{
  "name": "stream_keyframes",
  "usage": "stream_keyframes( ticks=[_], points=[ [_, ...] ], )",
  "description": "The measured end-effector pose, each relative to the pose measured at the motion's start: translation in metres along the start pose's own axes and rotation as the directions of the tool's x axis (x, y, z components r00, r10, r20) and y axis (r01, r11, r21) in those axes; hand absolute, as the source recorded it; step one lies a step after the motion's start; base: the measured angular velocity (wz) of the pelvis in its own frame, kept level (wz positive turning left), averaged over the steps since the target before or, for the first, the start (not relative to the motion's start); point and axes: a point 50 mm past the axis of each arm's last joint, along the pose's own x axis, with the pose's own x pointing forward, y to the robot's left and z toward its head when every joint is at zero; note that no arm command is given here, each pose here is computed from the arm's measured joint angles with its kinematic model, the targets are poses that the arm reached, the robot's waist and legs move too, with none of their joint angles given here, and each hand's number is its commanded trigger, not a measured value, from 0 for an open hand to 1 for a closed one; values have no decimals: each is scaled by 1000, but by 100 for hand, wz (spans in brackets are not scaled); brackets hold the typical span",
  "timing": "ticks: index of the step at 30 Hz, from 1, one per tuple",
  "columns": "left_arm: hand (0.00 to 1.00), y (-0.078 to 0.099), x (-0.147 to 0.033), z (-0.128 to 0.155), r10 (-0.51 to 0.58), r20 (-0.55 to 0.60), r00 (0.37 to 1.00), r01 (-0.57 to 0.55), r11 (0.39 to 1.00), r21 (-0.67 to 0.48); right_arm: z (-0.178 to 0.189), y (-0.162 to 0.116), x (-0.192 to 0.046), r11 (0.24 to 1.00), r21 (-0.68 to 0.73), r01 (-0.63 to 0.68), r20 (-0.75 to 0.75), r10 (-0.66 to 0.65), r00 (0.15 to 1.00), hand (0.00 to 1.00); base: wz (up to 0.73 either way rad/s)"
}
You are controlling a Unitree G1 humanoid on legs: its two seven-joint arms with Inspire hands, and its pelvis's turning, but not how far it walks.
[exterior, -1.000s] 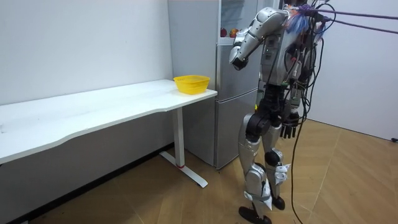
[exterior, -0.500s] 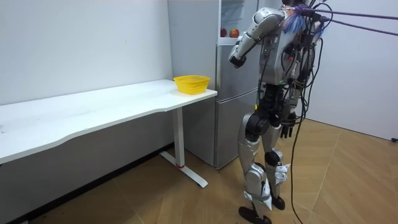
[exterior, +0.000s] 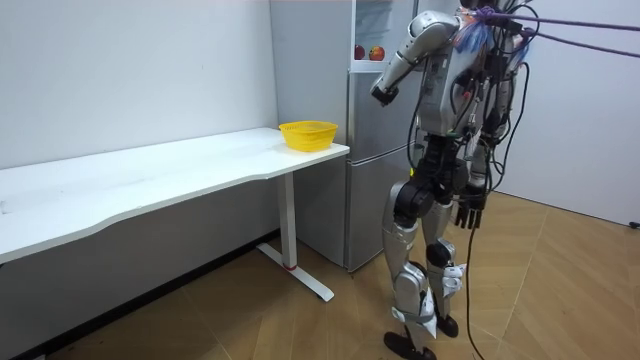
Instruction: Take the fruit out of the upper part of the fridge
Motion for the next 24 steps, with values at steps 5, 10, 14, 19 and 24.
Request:
stream_keyframes(
  ticks=[5, 10, 14, 19, 24],
  points=[
    [0, 0, 6, 1, -9, -1, 1000, 9, 1000, 24, -5, 2, 0, 1000, 0, -9, -19, 9, 1000, 0, 0],
    [0, 0, 10, -1, -8, 5, 1000, 8, 1000, 14, 0, 1, 0, 1000, -23, -7, -10, 7, 1000, 0, -1],
    [0, 0, 11, -2, -5, -2, 1000, 5, 1000, 27, 4, -2, 0, 1000, -20, -1, 3, 1, 1000, 0, -2],
    [0, 1, 11, -3, 0, -17, 1000, 1, 998, 55, 10, -6, 0, 1000, -26, 7, 16, -7, 1000, 0, -1],
    [0, 2, 8, -5, 11, -41, 999, -8, 998, 68, 14, -7, -1, 1000, -8, 2, 24, -1, 1000, 0, 2]
  ],
)
